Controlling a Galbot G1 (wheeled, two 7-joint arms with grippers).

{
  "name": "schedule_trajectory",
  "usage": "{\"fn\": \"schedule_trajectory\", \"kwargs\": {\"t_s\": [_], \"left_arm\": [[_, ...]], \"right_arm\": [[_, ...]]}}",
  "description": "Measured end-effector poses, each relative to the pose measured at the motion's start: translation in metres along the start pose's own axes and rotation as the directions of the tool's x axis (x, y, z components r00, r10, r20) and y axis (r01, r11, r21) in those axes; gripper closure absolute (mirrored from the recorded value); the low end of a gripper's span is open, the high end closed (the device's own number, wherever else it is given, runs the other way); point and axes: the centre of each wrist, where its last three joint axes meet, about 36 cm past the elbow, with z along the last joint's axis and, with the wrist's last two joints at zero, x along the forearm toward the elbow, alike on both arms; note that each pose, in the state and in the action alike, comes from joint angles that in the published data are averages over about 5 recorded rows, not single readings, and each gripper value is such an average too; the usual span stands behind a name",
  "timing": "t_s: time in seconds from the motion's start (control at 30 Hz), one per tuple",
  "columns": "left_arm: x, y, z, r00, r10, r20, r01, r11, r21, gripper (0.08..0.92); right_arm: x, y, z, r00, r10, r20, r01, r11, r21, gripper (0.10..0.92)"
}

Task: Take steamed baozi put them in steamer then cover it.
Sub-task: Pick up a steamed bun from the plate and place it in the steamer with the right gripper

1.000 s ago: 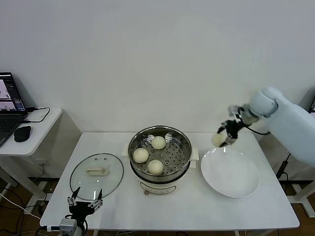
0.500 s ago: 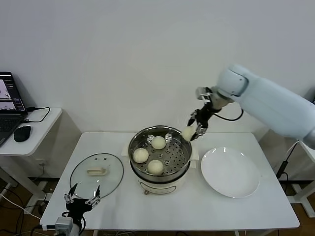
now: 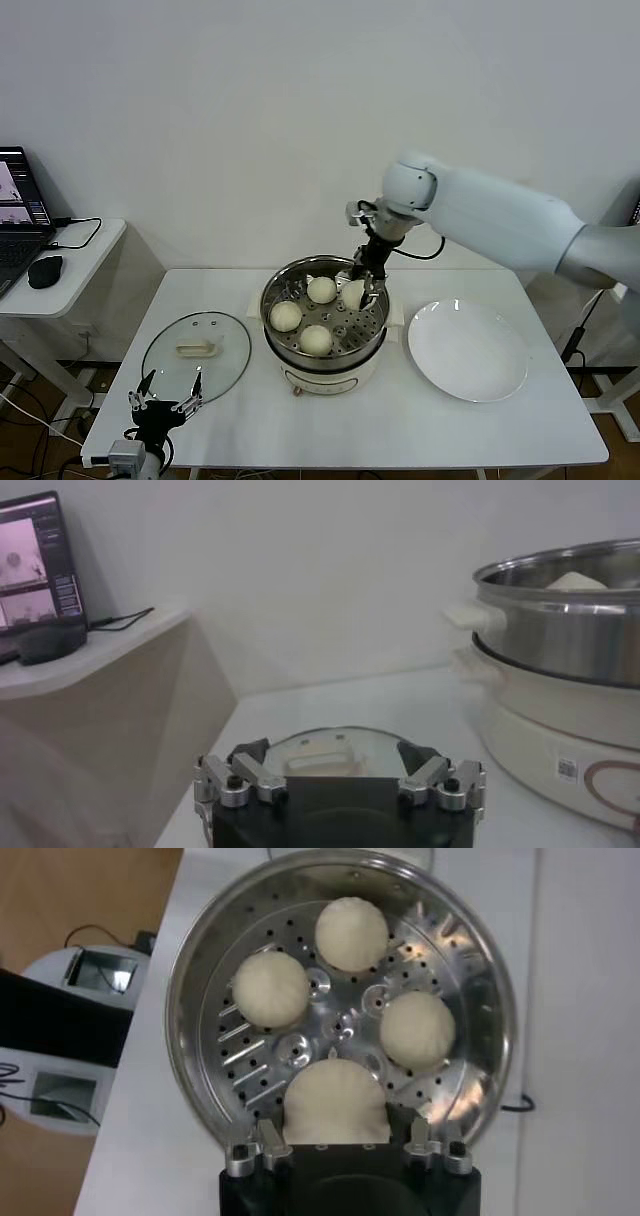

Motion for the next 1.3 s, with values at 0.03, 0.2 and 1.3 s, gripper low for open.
{"fn": "schedule_trajectory", "kwargs": {"t_s": [0.03, 0.2, 1.3], "left_arm": [[0.000, 0.000, 0.000, 1.0000, 0.000, 0.001, 0.000, 1.000, 0.001, 0.177], [-0.002, -0.001, 0.000, 1.0000, 0.002, 0.003, -0.002, 1.000, 0.006, 0.177], [-0.005, -0.003, 0.002, 1.0000, 0.001, 0.006, -0.002, 1.000, 0.013, 0.177]], "right_arm": [[-0.003, -0.001, -0.003, 1.000, 0.001, -0.007, -0.001, 1.000, 0.002, 0.385], [-0.017, -0.007, -0.011, 0.999, 0.009, -0.039, -0.008, 1.000, 0.005, 0.386], [-0.063, -0.003, -0.007, 0.995, 0.057, -0.084, -0.060, 0.998, -0.034, 0.273]]}}
